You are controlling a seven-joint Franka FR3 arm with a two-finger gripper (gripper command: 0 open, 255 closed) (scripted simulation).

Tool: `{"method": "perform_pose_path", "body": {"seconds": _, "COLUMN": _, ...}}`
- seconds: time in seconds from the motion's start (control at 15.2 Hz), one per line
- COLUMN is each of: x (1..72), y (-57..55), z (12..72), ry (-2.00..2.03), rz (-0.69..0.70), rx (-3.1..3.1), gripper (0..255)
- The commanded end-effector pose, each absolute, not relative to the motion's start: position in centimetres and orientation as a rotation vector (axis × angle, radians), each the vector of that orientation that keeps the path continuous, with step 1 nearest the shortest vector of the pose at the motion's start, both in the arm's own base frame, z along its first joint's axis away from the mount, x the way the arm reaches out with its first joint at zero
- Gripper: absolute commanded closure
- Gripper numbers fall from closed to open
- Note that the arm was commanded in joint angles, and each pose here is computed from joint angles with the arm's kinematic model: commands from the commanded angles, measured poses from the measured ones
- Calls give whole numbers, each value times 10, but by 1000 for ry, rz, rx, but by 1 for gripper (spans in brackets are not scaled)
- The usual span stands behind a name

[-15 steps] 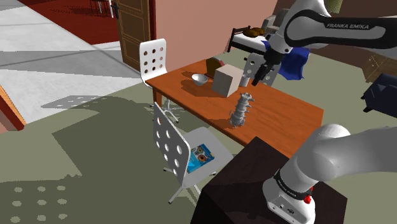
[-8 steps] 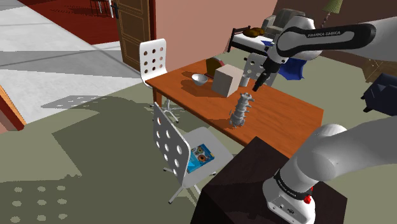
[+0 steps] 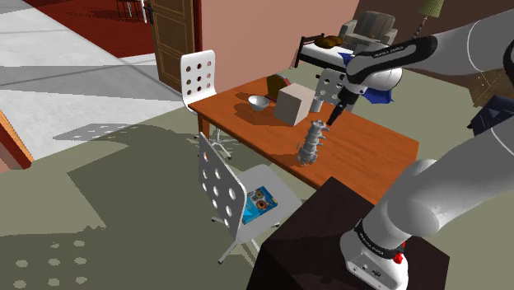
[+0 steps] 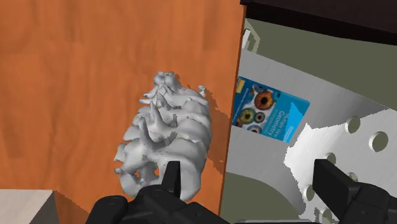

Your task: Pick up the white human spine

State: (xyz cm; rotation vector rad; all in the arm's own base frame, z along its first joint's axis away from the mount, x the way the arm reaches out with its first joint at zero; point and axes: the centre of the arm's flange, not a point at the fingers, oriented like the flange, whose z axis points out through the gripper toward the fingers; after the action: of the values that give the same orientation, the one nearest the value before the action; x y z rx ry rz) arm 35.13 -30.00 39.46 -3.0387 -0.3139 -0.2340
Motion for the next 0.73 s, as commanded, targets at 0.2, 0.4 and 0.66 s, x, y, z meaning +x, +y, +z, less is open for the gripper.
{"method": "perform_pose_path", "body": {"seconds": 0.2, "x": 365, "y": -353, "z": 348, "ry": -352, "rz": -227, "rx": -3023, "gripper": 0}}
{"method": "perform_pose_path", "body": {"seconds": 0.4, "x": 373, "y": -381, "z": 322, "ry": -373, "rz": -223, "rx": -3012, "gripper": 0}}
{"method": "perform_pose_path", "body": {"seconds": 0.66, "x": 373, "y": -381, "z": 300, "ry": -373, "rz": -223, "rx": -3012, "gripper": 0}}
